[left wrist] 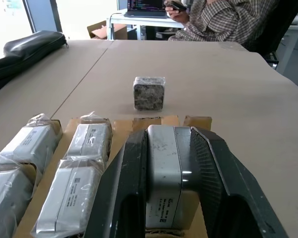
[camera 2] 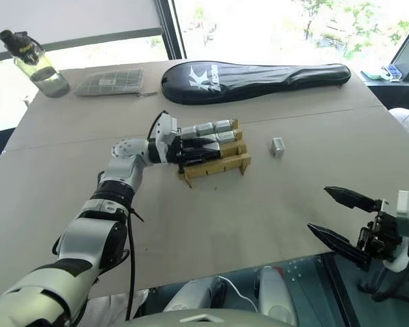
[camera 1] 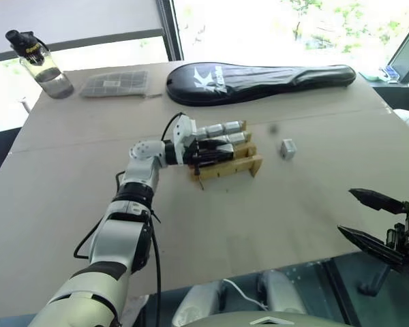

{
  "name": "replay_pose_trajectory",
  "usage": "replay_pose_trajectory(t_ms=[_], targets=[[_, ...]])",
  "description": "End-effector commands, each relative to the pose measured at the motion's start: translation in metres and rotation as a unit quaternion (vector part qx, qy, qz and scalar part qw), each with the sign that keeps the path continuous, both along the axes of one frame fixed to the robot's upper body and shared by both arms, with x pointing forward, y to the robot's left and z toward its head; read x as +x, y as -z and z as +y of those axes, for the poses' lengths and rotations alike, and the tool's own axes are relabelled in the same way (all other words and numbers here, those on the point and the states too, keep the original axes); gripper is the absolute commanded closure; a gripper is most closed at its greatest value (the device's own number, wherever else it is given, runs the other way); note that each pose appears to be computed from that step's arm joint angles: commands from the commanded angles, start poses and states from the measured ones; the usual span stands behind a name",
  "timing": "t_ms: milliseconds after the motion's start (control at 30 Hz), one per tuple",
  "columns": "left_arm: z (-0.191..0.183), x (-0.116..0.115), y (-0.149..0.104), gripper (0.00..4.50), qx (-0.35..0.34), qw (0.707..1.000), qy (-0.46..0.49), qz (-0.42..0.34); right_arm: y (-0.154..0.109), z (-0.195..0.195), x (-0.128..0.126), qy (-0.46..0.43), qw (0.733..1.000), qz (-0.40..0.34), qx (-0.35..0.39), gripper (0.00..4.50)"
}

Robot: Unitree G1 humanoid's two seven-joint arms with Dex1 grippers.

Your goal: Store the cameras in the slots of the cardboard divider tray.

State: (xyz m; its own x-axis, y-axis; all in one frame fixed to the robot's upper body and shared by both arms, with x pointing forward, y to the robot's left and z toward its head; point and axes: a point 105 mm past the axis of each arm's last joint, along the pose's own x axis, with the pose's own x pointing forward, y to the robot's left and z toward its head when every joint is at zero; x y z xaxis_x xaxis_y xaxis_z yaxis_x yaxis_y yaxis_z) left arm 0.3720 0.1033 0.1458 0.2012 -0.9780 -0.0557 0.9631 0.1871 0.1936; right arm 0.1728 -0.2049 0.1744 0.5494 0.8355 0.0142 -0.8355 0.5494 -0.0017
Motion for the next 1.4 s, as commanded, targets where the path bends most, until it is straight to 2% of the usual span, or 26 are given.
replay_pose_trajectory(t_ms=[33, 400, 567, 633, 700, 767, 800, 833, 933, 1033, 1167, 1233, 1333, 1400], targets=[[0.001, 0.005, -0.014, 3.68, -0.006, 1.000, -0.003, -0.024, -0.010, 0.002, -0.003, -0.001, 1.000, -0.026, 0.003, 0.05], [0.003, 0.005, -0.003, 3.68, 0.020, 0.999, -0.006, -0.027, -0.011, 0.002, -0.004, 0.000, 1.000, -0.027, 0.010, 0.05], [0.007, 0.000, 0.010, 3.68, 0.051, 0.999, 0.011, 0.011, -0.011, 0.001, -0.003, 0.001, 1.000, -0.027, 0.009, 0.05], [0.007, 0.003, 0.007, 2.69, 0.041, 0.999, 0.000, 0.012, -0.011, 0.001, -0.003, 0.001, 1.000, -0.027, 0.009, 0.00], [0.006, 0.005, 0.005, 1.99, 0.032, 0.999, -0.008, 0.015, -0.011, 0.001, -0.003, 0.000, 1.000, -0.027, 0.009, 0.00], [0.007, 0.006, 0.005, 1.06, 0.033, 0.999, -0.011, 0.008, -0.011, 0.001, -0.002, 0.000, 1.000, -0.027, 0.010, 0.00], [0.007, 0.005, 0.006, 0.86, 0.035, 0.999, -0.010, 0.009, -0.011, 0.001, -0.002, 0.000, 1.000, -0.027, 0.011, 0.00], [0.007, 0.006, 0.003, 0.24, 0.032, 0.999, -0.012, -0.001, -0.011, 0.002, -0.001, -0.001, 1.000, -0.027, 0.010, 0.00], [0.010, 0.006, -0.014, 0.12, 0.002, 1.000, -0.013, -0.018, -0.011, 0.002, 0.004, 0.004, 0.999, -0.031, 0.002, 0.00], [0.011, -0.005, -0.043, 0.12, -0.031, 0.999, 0.011, -0.042, -0.005, -0.003, 0.028, 0.055, 0.997, -0.043, -0.045, 0.00], [0.020, -0.034, -0.073, 0.12, -0.054, 0.996, 0.043, -0.058, 0.010, 0.001, 0.072, 0.138, 0.986, -0.046, -0.080, 0.00], [0.029, -0.046, -0.079, 0.12, -0.051, 0.996, 0.043, -0.052, 0.014, 0.012, 0.091, 0.159, 0.982, -0.056, -0.082, 0.00], [0.053, -0.064, -0.074, 0.12, 0.002, 0.999, 0.022, -0.042, 0.023, 0.029, 0.127, 0.206, 0.974, -0.052, -0.077, 0.00], [0.063, -0.070, -0.079, 0.12, 0.010, 0.999, 0.001, -0.048, 0.025, 0.034, 0.147, 0.245, 0.966, -0.045, -0.068, 0.00]])
